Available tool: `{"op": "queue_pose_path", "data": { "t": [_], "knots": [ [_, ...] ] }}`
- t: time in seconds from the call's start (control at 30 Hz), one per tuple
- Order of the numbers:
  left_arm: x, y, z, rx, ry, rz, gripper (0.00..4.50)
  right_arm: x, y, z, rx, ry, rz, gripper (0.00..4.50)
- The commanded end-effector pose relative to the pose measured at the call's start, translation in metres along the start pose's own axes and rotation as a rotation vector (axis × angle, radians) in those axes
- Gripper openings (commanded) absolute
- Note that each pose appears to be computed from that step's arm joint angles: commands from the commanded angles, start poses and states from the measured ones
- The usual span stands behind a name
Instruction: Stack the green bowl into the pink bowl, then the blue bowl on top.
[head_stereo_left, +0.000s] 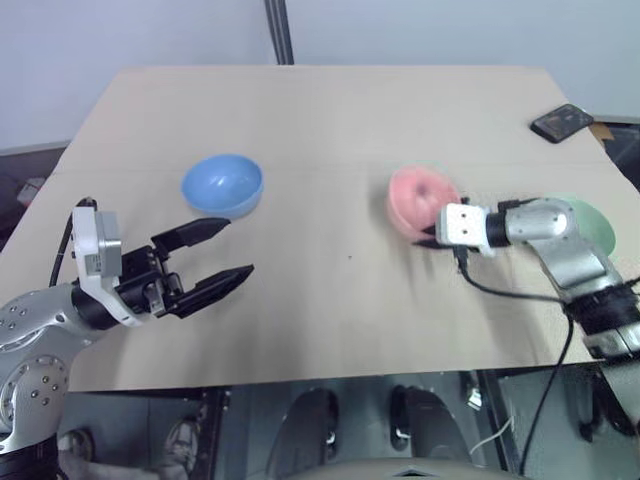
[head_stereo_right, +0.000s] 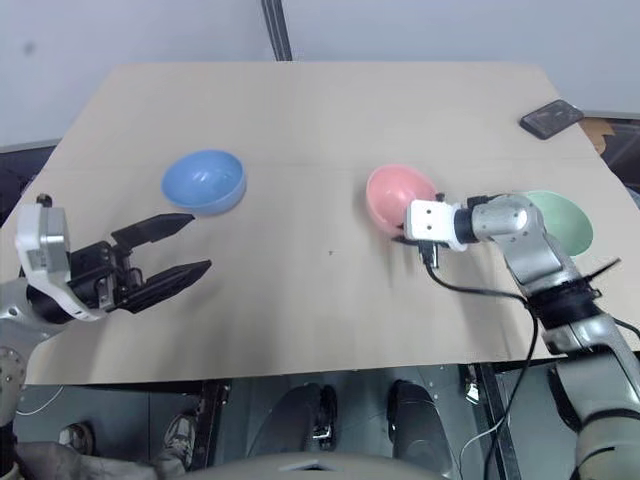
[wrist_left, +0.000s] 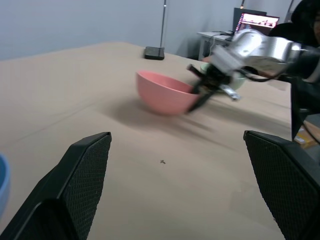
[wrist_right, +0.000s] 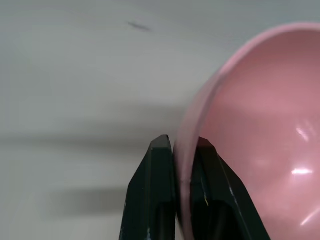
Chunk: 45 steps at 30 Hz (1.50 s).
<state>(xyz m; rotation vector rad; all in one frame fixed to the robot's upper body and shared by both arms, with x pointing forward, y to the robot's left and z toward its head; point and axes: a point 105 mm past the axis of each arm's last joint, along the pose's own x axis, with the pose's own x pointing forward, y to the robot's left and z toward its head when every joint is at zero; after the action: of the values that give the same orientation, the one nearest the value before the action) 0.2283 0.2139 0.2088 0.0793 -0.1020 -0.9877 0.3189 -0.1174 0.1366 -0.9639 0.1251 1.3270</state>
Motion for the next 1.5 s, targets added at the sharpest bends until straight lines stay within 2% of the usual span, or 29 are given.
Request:
{"op": "queue_pose_path", "data": {
  "t": [0.03, 0.17, 0.2, 0.27, 0.3, 0.33, 0.4, 0.5, 0.6, 0.7, 0.77, 0.83, 0.9, 1.03, 1.13, 1.17, 1.2, 1.23, 1.27, 1.33, 1.37, 1.4, 1.43, 1.5],
  "knots": [
    [0.003, -0.004, 0.007, 0.037, -0.030, -0.018, 4.50, -0.002, 0.022, 0.018, -0.017, 0.002, 0.060, 0.30],
    [0.006, -0.007, 0.003, 0.028, -0.033, -0.039, 4.50, 0.006, 0.032, 0.006, 0.004, 0.067, 0.067, 0.30],
    [0.007, -0.007, 0.003, 0.028, -0.030, -0.047, 4.50, 0.007, 0.032, 0.004, 0.016, 0.067, 0.059, 0.87],
    [0.009, -0.006, 0.003, 0.027, -0.030, -0.056, 4.50, 0.005, 0.031, 0.004, 0.011, 0.067, 0.040, 1.63],
    [0.010, -0.006, 0.003, 0.028, -0.031, -0.066, 4.50, 0.002, 0.027, 0.006, 0.011, 0.062, -0.001, 2.24],
    [0.011, -0.007, 0.003, 0.030, -0.029, -0.077, 4.50, -0.002, 0.023, 0.010, 0.029, 0.041, -0.047, 2.59],
    [0.016, -0.009, 0.001, 0.044, -0.017, -0.110, 4.50, -0.015, 0.017, 0.021, 0.105, -0.031, -0.135, 3.62],
    [0.026, -0.010, -0.001, 0.050, -0.025, -0.149, 4.50, -0.045, 0.017, 0.038, 0.248, -0.141, -0.233, 3.62],
    [0.040, -0.010, -0.003, 0.055, -0.044, -0.199, 4.50, -0.094, 0.010, 0.031, 0.367, -0.122, -0.401, 3.62],
    [0.050, -0.007, -0.003, 0.055, -0.065, -0.229, 4.50, -0.128, -0.009, -0.007, 0.426, 0.036, -0.648, 3.62],
    [0.055, -0.006, -0.003, 0.055, -0.073, -0.250, 4.50, -0.148, -0.022, -0.043, 0.453, 0.176, -0.820, 3.62],
    [0.058, -0.003, -0.003, 0.059, -0.073, -0.268, 4.50, -0.154, -0.023, -0.070, 0.490, 0.262, -0.879, 3.62],
    [0.060, -0.001, -0.003, 0.064, -0.073, -0.277, 4.50, -0.148, -0.016, -0.095, 0.560, 0.311, -0.866, 3.62],
    [0.062, 0.002, -0.001, 0.067, -0.078, -0.284, 4.50, -0.133, -0.006, -0.118, 0.677, 0.298, -0.816, 3.62],
    [0.060, 0.002, -0.001, 0.068, -0.079, -0.281, 4.50, -0.129, -0.004, -0.122, 0.704, 0.286, -0.778, 3.62],
    [0.060, 0.002, -0.001, 0.068, -0.079, -0.279, 4.50, -0.130, -0.006, -0.122, 0.705, 0.283, -0.781, 3.09],
    [0.060, 0.001, -0.001, 0.067, -0.079, -0.277, 4.50, -0.132, -0.008, -0.122, 0.702, 0.282, -0.790, 2.84],
    [0.059, 0.001, -0.001, 0.067, -0.078, -0.275, 4.50, -0.134, -0.010, -0.122, 0.698, 0.280, -0.797, 2.31],
    [0.059, 0.000, -0.002, 0.066, -0.079, -0.273, 4.50, -0.135, -0.011, -0.121, 0.691, 0.277, -0.802, 1.98],
    [0.059, -0.001, -0.002, 0.063, -0.081, -0.269, 4.50, -0.136, -0.014, -0.117, 0.671, 0.266, -0.800, 0.97],
    [0.059, -0.001, -0.003, 0.061, -0.081, -0.267, 4.50, -0.135, -0.016, -0.111, 0.636, 0.258, -0.792, 0.81],
    [0.058, -0.002, -0.003, 0.060, -0.080, -0.264, 4.50, -0.134, -0.019, -0.104, 0.595, 0.249, -0.781, 0.18],
    [0.058, -0.001, -0.004, 0.059, -0.079, -0.261, 4.50, -0.131, -0.022, -0.092, 0.554, 0.214, -0.760, 0.02],
    [0.057, -0.001, -0.004, 0.055, -0.077, -0.254, 4.50, -0.120, -0.027, -0.062, 0.491, 0.108, -0.704, 0.02]
  ]
}}
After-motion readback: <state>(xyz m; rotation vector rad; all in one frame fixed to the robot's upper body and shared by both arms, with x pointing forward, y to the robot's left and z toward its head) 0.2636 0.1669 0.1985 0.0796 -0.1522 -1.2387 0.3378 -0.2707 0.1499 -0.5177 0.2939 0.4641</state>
